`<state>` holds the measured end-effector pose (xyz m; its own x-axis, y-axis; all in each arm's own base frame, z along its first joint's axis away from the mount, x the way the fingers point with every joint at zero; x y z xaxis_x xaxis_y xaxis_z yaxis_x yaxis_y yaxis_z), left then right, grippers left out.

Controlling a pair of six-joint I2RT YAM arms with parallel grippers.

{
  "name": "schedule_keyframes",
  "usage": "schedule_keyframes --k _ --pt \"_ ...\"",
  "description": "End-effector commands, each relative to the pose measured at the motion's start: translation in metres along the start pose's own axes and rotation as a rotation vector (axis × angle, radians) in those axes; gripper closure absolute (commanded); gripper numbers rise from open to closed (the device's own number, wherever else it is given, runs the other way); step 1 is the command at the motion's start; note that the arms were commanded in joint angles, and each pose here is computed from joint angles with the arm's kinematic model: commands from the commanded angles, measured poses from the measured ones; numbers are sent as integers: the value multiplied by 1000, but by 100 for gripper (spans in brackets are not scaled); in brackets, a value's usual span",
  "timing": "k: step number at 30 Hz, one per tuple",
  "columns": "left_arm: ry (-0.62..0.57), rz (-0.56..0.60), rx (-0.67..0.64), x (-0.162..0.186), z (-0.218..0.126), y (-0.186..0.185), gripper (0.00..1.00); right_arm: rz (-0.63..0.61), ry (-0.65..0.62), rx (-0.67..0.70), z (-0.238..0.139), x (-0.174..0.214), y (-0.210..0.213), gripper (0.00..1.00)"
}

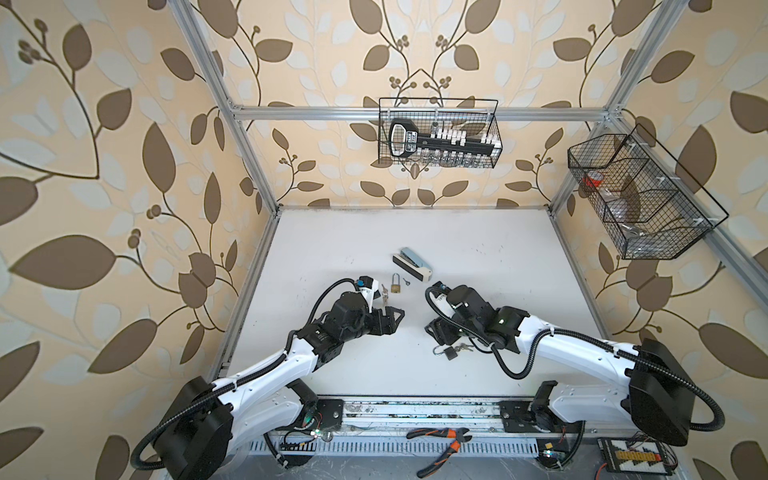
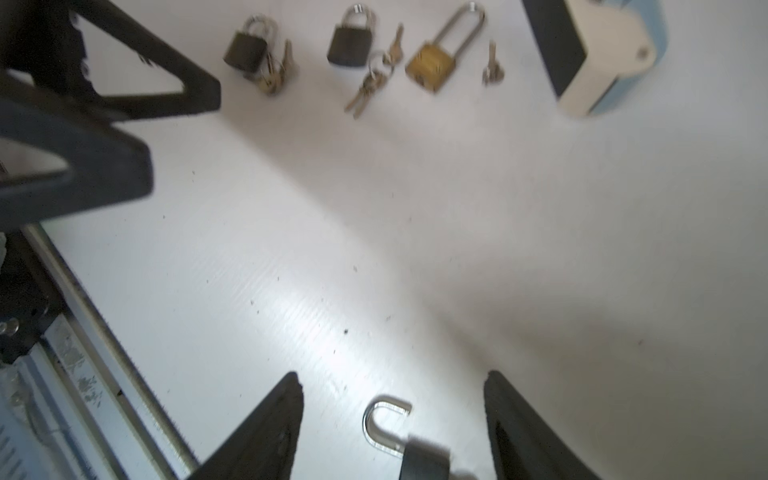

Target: Lock with the key

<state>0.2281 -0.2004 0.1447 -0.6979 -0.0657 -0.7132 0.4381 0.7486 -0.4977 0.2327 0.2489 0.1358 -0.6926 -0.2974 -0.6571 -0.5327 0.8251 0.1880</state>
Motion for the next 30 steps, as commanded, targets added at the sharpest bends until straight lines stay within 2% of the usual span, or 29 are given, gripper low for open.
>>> schedule_keyframes --k 1,2,3,7,9,13,20,30 --pt "-4 -19 34 -4 -9 -2 9 -331 -45 -42 -6 -12 3 24" --pt "-11 -27 35 -6 -11 0 9 -444 -5 -103 -8 -2 9 21" --pt "-12 -35 37 -7 -12 1 9 -531 31 -132 -9 5 12 14" --pt "-15 -59 44 -10 -13 5 10 -851 241 -202 -13 46 5 16" --pt "-8 -59 63 -10 -13 2 10 -943 349 -203 -12 64 -7 16" --pt "-1 -91 68 -4 -13 4 11 -998 414 -233 -12 80 -13 17" --pt "-66 -293 116 -3 -13 28 11 -1054 453 -299 -6 95 -16 17" --pt "-46 -249 79 -2 -21 31 12 -1053 494 -339 8 109 -25 22"
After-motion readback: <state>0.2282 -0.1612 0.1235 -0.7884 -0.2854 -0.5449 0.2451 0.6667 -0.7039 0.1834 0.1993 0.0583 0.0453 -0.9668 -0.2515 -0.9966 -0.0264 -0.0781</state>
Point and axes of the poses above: each gripper's point midway between its finger pads, its own z axis out along the fingers, its own y axis along the line the jaws close on, x = y × z, the point moved 2 cm from there along -z, back along the fingers, and after that the axes turned 10 degrees about z, right-handed, at the moved point
